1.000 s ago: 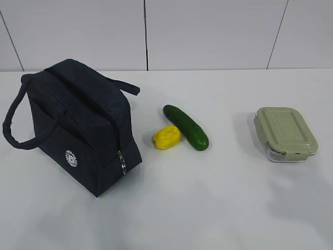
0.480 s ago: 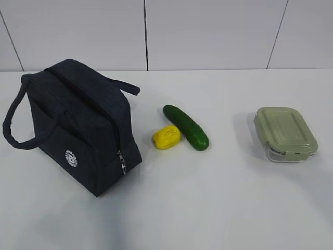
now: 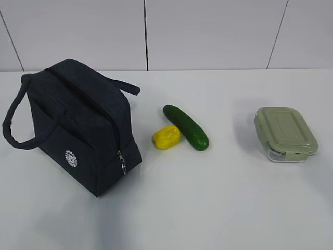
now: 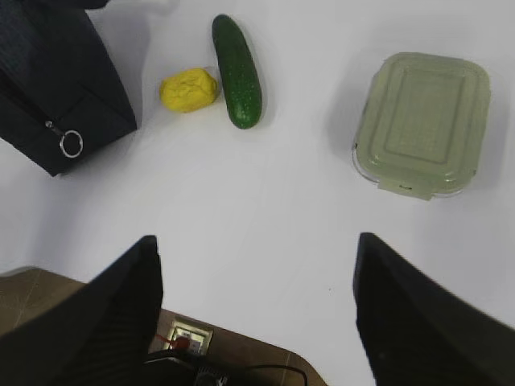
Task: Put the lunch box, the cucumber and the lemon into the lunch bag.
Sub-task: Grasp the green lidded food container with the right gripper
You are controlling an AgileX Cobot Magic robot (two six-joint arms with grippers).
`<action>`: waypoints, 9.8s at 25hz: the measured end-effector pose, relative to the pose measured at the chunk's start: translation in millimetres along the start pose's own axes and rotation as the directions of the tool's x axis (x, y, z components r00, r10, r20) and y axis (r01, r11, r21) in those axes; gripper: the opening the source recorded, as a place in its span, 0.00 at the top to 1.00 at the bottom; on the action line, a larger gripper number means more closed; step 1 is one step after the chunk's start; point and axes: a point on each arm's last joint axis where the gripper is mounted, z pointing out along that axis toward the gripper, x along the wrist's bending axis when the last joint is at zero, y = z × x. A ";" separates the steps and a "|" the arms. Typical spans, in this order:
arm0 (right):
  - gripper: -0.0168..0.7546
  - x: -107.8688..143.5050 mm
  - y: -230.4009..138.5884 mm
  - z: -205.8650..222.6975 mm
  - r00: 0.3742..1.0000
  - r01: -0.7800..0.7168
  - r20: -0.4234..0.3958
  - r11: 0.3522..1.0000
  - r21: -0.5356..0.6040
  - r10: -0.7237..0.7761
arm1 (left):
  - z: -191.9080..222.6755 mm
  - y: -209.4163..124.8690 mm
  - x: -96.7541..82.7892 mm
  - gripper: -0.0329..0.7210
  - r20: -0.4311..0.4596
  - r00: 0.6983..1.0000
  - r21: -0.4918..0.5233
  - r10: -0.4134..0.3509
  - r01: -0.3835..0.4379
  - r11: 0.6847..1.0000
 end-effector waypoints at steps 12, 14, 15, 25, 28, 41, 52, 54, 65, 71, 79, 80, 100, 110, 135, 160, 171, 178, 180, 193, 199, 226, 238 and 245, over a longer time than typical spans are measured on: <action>0.25 -27.7 25.2 43.5 0.989 -0.072 -0.122 0.993 0.089 0.083 | 0.0 0.2 0.0 0.64 0.000 1.000 -0.002 0.000 0.000 1.000; 0.25 -40.2 27.3 44.6 0.978 -0.118 -0.163 0.991 0.069 0.128 | 0.0 0.2 0.0 0.64 0.000 1.000 -0.002 0.000 0.000 1.000; 0.25 -43.3 29.2 45.4 0.970 -0.128 -0.203 0.990 0.051 0.136 | 0.0 0.2 0.0 0.64 0.000 1.000 -0.002 0.000 0.000 1.000; 0.25 -86.9 33.0 69.5 0.913 -0.191 -0.358 0.980 0.045 0.195 | 0.0 0.2 0.0 0.64 0.000 1.000 -0.002 0.000 0.000 1.000; 0.25 -107.7 43.9 77.9 0.918 -0.184 -0.353 0.983 0.025 0.181 | 0.0 0.2 0.0 0.64 0.000 1.000 -0.002 0.000 0.000 1.000; 0.25 -198.0 50.5 156.2 0.884 -0.282 -0.357 0.953 0.112 0.303 | 0.0 0.2 0.0 0.64 0.000 1.000 -0.002 0.000 0.000 1.000; 0.25 -264.0 10.5 168.6 0.812 -0.486 -0.329 0.870 0.079 0.483 | 0.0 0.2 0.0 0.64 0.000 1.000 -0.002 0.000 0.000 1.000; 0.25 -268.8 4.8 177.4 0.804 -0.491 -0.334 0.866 0.093 0.492 | 0.0 0.2 0.0 0.64 0.000 1.000 -0.002 0.000 0.000 1.000; 0.25 -288.2 -5.2 201.7 0.795 -0.499 -0.332 0.858 0.121 0.508 | 0.0 0.2 0.0 0.64 0.000 1.000 -0.002 0.000 0.000 1.000; 0.25 -286.6 -2.4 208.7 0.801 -0.482 -0.336 0.866 0.130 0.496 | 0.0 0.2 0.0 0.64 0.000 1.000 -0.002 0.000 0.000 1.000; 0.25 -278.6 0.6 218.4 0.808 -0.452 -0.359 0.882 0.132 0.467 | 0.0 0.2 0.0 0.64 0.000 1.000 -0.002 0.000 0.000 1.000; 0.25 -278.6 0.6 218.4 0.809 -0.450 -0.360 0.883 0.131 0.466 | 0.0 0.2 0.0 0.64 0.000 1.000 -0.002 0.000 0.000 1.000; 0.25 -274.6 -0.2 228.9 0.808 -0.435 -0.376 0.890 0.139 0.454 | 0.0 0.2 0.0 0.64 0.000 1.000 -0.002 0.000 0.000 1.000; 0.26 -283.0 -9.3 243.2 0.805 -0.432 -0.370 0.886 0.169 0.463 | 0.0 0.2 0.0 0.64 0.000 1.000 -0.002 0.000 0.000 1.000; 0.26 -274.6 -17.3 266.3 0.798 -0.407 -0.363 0.874 0.265 0.482 | 0.0 0.2 0.0 0.64 0.000 1.000 -0.002 0.000 0.000 1.000; 0.26 -262.6 -14.2 274.6 0.754 -0.463 -0.335 0.820 0.337 0.564 | 0.0 0.2 0.0 0.64 0.000 1.000 -0.002 0.000 0.000 1.000; 0.26 -251.6 -10.1 281.3 0.753 -0.447 -0.347 0.822 0.354 0.559 | 0.0 0.2 0.0 0.64 0.000 1.000 -0.002 0.000 0.000 1.000; 0.29 -251.6 -10.1 281.3 0.750 -0.452 -0.344 0.818 0.356 0.564 | 0.0 0.2 0.0 0.64 0.000 1.000 -0.002 0.000 0.000 1.000; 0.30 -251.6 -10.1 281.3 0.750 -0.452 -0.344 0.818 0.356 0.564 | 0.0 0.2 0.0 0.64 0.000 1.000 -0.002 0.000 0.000 1.000; 0.31 -245.1 -8.7 285.0 0.746 -0.448 -0.337 0.807 0.384 0.574 | 0.0 0.2 0.0 0.64 0.000 1.000 -0.002 0.000 0.000 1.000; 0.31 -240.0 -7.5 287.8 0.749 -0.434 -0.342 0.810 0.393 0.567 | 0.0 0.2 0.0 0.64 0.000 1.000 -0.002 0.000 0.000 1.000; 0.42 -239.0 -7.3 286.9 0.741 -0.433 -0.347 0.805 0.406 0.574 | 0.0 0.2 0.0 0.64 0.000 1.000 -0.002 0.000 0.000 1.000; 0.46 -239.1 -6.9 286.9 0.739 -0.438 -0.347 0.803 0.404 0.578 | 0.0 0.2 0.0 0.64 0.000 1.000 -0.002 0.000 0.000 1.000; 0.46 -239.1 -6.8 287.0 0.738 -0.439 -0.348 0.803 0.403 0.578 | 0.0 0.2 0.0 0.64 0.000 1.000 -0.002 0.000 0.000 1.000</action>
